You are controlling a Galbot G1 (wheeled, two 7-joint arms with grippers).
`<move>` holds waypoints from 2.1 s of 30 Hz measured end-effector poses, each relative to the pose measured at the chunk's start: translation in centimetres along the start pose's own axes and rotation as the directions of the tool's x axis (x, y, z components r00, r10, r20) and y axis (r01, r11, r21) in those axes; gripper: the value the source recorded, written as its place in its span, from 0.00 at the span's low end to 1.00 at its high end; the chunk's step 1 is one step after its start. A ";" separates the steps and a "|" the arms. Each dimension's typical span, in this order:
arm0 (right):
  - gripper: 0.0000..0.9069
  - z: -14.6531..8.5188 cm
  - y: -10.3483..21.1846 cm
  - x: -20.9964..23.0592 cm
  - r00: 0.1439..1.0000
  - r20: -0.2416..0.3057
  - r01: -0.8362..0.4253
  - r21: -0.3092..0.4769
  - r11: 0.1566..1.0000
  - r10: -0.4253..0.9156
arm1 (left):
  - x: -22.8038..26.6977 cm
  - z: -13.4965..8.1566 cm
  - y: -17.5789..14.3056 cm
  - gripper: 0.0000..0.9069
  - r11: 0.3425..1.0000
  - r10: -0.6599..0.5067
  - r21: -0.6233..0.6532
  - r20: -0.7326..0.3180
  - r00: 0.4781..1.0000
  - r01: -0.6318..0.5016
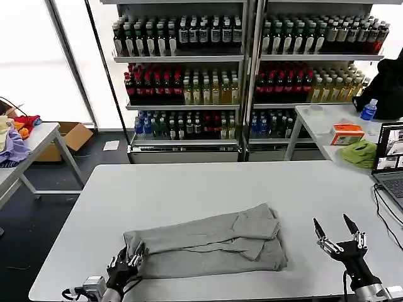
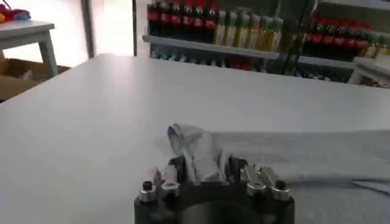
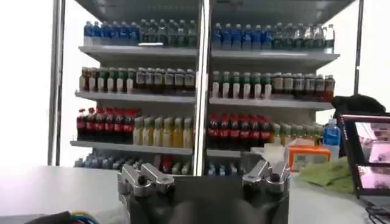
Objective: Fold and organize the clothes.
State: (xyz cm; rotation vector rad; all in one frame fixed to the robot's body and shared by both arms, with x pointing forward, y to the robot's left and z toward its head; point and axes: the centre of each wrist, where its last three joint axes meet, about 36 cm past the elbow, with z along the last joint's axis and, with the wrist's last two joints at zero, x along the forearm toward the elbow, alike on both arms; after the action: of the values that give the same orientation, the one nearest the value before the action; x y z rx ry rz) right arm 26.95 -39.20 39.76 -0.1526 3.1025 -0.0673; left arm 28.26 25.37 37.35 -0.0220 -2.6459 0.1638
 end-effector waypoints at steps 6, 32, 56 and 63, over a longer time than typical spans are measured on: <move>1.00 -0.2 0.6 -0.2 1.000 0.000 0.003 -0.036 0.999 -0.003 | -0.4 0.2 0.2 0.01 1.000 0.000 -0.015 0.002 1.000 0.000; 1.00 -1.9 -0.9 -1.1 0.999 0.012 -0.042 -0.051 0.998 0.043 | -3.1 -5.1 8.1 0.01 0.982 -0.115 -0.133 0.144 0.983 0.135; 1.00 -2.3 0.2 -0.8 0.999 0.013 -0.032 -0.067 0.997 0.032 | 1.3 -16.7 8.7 0.01 0.949 0.032 -0.310 0.278 0.960 0.058; 1.00 -2.1 0.3 -0.1 0.999 0.011 -0.046 -0.062 0.997 0.047 | 0.4 -16.3 3.1 0.01 0.956 0.178 -0.276 0.263 0.948 -0.103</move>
State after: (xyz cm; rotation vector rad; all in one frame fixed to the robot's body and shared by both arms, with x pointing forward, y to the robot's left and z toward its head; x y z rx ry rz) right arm 26.92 -38.81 41.88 -0.0822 3.0958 0.0307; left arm 35.56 30.33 51.46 -0.2984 -2.9373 -0.1461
